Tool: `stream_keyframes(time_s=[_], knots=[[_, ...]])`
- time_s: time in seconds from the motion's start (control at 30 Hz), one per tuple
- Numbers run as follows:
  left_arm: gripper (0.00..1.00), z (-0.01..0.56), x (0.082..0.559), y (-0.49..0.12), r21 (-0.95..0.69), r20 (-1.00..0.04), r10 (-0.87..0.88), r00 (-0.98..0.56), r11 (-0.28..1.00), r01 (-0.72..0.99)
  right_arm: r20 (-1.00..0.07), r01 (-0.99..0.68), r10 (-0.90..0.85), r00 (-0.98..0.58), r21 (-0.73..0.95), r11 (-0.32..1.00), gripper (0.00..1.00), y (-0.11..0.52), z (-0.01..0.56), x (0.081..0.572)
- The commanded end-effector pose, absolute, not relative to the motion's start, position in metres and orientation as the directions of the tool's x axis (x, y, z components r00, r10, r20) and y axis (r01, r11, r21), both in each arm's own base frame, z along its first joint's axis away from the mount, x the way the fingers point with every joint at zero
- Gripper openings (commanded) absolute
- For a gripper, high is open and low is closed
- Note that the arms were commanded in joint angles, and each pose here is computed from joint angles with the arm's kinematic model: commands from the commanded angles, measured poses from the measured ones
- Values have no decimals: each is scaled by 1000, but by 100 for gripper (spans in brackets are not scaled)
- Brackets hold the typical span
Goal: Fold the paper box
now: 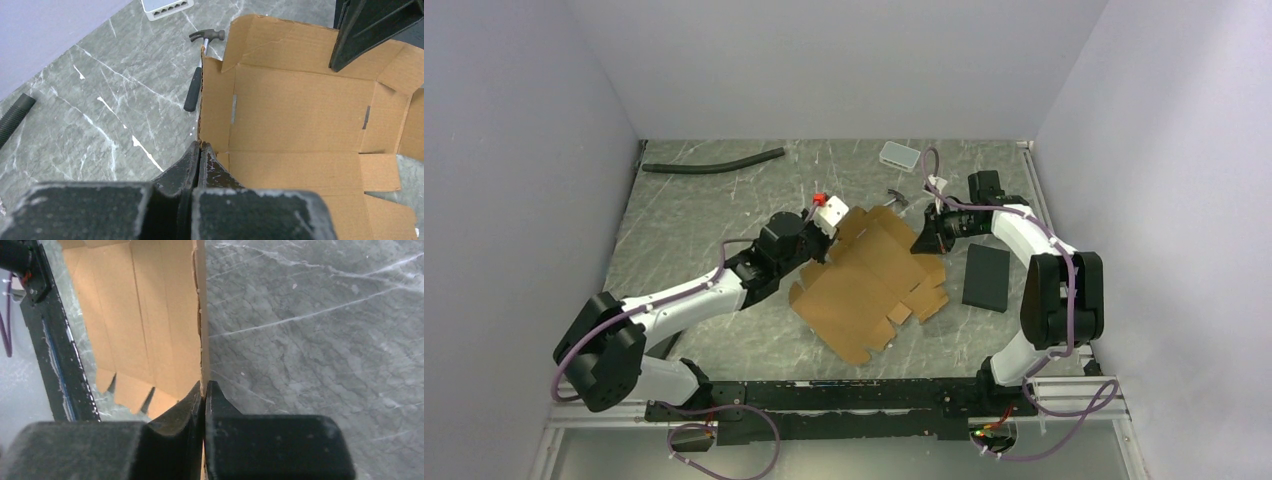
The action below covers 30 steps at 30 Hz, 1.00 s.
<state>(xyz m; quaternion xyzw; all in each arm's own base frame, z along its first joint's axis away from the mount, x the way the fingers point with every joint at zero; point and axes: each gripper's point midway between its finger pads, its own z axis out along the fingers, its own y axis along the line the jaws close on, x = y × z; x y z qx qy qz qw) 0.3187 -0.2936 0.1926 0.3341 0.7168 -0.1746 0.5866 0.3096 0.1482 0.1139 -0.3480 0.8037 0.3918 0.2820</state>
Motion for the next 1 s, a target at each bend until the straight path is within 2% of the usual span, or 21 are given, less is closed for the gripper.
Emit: stream_keyframes(time_s=[0.0,0.2,0.37,0.47,0.6,0.77,0.97], knots=[[0,219,317,-293,101,-982,180,-52,742,663,-798,-831,-334,-501,336,443,0,149,142,322],[1,218,314,-284,48,-984,146,-104,772,634,-826,-850,-431,-362,102,517,0,128,171,333],[29,219,303,-285,-70,-978,76,-195,759,647,-778,-857,-578,-246,-104,505,0,113,187,339],[42,224,301,-278,-184,-958,6,-287,753,631,-731,-853,-660,-172,-224,471,0,107,196,342],[53,224,297,-261,-316,-917,-69,-392,726,611,-696,-862,-705,-139,-265,432,0,107,198,341],[64,212,293,-236,-408,-888,-158,-431,701,585,-611,-869,-786,-98,-332,367,0,112,188,334],[70,192,289,-235,-460,-869,-193,-456,658,596,-606,-853,-790,-92,-362,377,0,118,187,336]])
